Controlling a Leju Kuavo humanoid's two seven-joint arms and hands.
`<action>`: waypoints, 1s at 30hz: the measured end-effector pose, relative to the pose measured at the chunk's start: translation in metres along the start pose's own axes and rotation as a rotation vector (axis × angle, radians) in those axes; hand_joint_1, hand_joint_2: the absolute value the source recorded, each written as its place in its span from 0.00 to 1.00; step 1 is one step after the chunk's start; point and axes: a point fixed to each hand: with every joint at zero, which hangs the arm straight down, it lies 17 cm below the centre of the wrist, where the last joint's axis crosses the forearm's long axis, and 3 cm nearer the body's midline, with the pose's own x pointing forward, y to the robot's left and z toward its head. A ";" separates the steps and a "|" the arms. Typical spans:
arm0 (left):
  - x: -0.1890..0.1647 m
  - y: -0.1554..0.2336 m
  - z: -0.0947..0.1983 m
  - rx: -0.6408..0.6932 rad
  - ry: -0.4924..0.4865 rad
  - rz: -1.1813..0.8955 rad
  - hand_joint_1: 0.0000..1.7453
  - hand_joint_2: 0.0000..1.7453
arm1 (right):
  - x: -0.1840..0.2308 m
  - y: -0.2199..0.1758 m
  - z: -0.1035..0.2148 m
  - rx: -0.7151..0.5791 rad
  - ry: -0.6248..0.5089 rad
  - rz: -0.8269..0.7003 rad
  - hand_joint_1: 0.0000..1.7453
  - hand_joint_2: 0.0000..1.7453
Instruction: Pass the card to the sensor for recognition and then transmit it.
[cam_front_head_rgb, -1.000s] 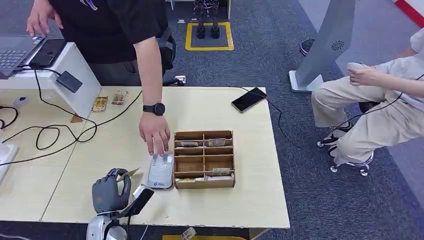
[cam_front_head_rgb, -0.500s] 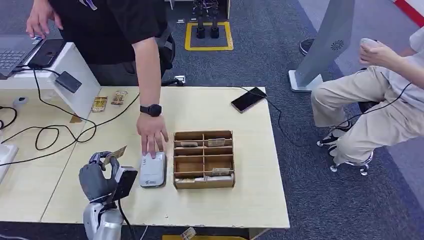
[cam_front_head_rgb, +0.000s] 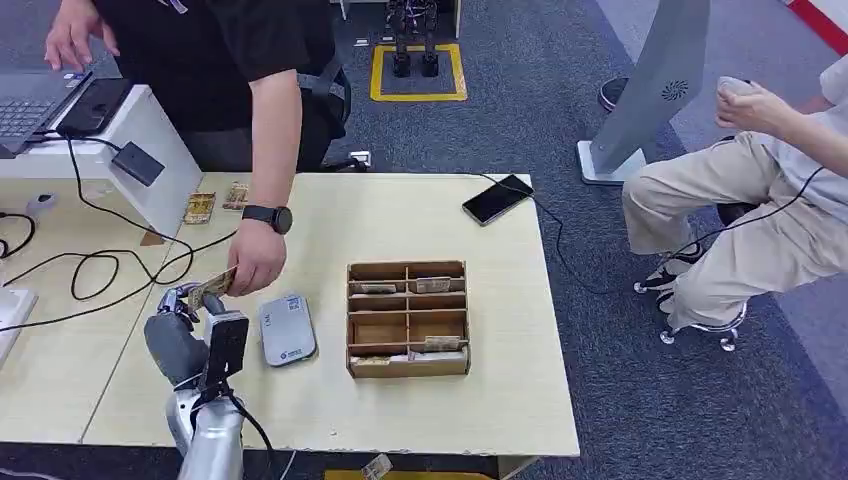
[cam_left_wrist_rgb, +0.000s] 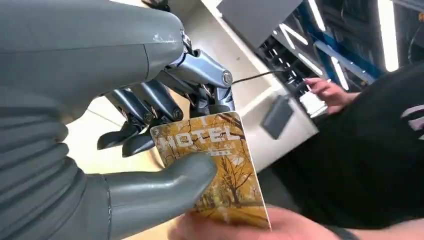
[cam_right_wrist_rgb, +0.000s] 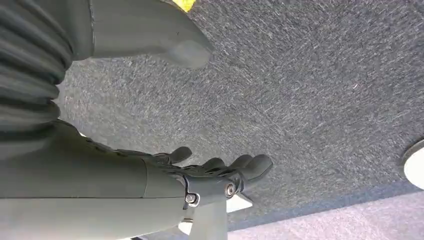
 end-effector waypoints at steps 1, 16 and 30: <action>0.006 0.000 -0.004 0.009 -0.004 0.018 1.00 1.00 | 0.000 0.000 0.000 0.000 -0.001 0.002 0.00 1.00; 0.044 -0.005 -0.024 0.037 -0.044 0.118 0.00 1.00 | 0.002 0.000 -0.001 0.002 -0.009 0.009 0.00 1.00; 0.030 0.012 -0.025 0.144 0.041 0.271 0.00 1.00 | 0.003 -0.002 -0.003 -0.006 -0.009 0.008 0.00 1.00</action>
